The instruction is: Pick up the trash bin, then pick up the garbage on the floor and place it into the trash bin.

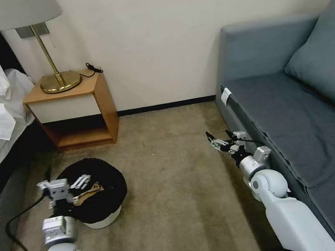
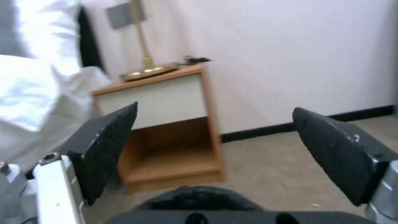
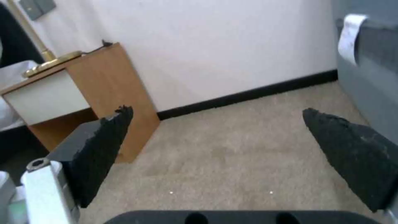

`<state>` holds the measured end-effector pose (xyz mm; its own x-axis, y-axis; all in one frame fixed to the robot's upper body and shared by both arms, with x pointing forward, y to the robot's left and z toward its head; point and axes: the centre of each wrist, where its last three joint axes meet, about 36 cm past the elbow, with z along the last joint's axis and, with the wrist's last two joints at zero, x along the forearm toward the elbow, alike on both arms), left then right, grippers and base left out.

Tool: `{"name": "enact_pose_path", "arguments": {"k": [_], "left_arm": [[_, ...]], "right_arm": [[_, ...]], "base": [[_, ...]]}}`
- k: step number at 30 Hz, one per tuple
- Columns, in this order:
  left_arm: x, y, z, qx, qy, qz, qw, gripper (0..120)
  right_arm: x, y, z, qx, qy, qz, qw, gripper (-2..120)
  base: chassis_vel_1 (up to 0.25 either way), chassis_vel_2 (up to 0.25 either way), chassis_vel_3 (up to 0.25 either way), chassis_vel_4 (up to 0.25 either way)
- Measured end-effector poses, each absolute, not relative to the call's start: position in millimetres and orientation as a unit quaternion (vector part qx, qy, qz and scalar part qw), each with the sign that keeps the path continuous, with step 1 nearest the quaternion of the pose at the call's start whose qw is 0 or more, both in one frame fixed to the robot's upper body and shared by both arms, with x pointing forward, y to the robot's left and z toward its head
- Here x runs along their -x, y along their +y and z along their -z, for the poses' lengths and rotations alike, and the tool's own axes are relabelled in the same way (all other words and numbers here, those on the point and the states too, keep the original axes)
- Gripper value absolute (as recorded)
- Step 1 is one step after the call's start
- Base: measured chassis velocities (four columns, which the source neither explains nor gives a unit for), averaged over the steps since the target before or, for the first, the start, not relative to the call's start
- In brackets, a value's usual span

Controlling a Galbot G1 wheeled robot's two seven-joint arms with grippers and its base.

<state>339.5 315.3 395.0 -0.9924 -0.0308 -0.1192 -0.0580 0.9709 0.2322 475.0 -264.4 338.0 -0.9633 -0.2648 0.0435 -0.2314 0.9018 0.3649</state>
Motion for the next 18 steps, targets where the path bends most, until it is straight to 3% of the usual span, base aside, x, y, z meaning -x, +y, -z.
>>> {"name": "enact_pose_path", "arguments": {"k": [18], "left_arm": [[-348,309,-370,-0.011,0.996,-0.083,0.043,100]], "right_arm": [[-494,-240,-323,-0.112,-0.967,0.227,0.041,100]], "base": [[0.0,0.0,0.0,0.0]]}}
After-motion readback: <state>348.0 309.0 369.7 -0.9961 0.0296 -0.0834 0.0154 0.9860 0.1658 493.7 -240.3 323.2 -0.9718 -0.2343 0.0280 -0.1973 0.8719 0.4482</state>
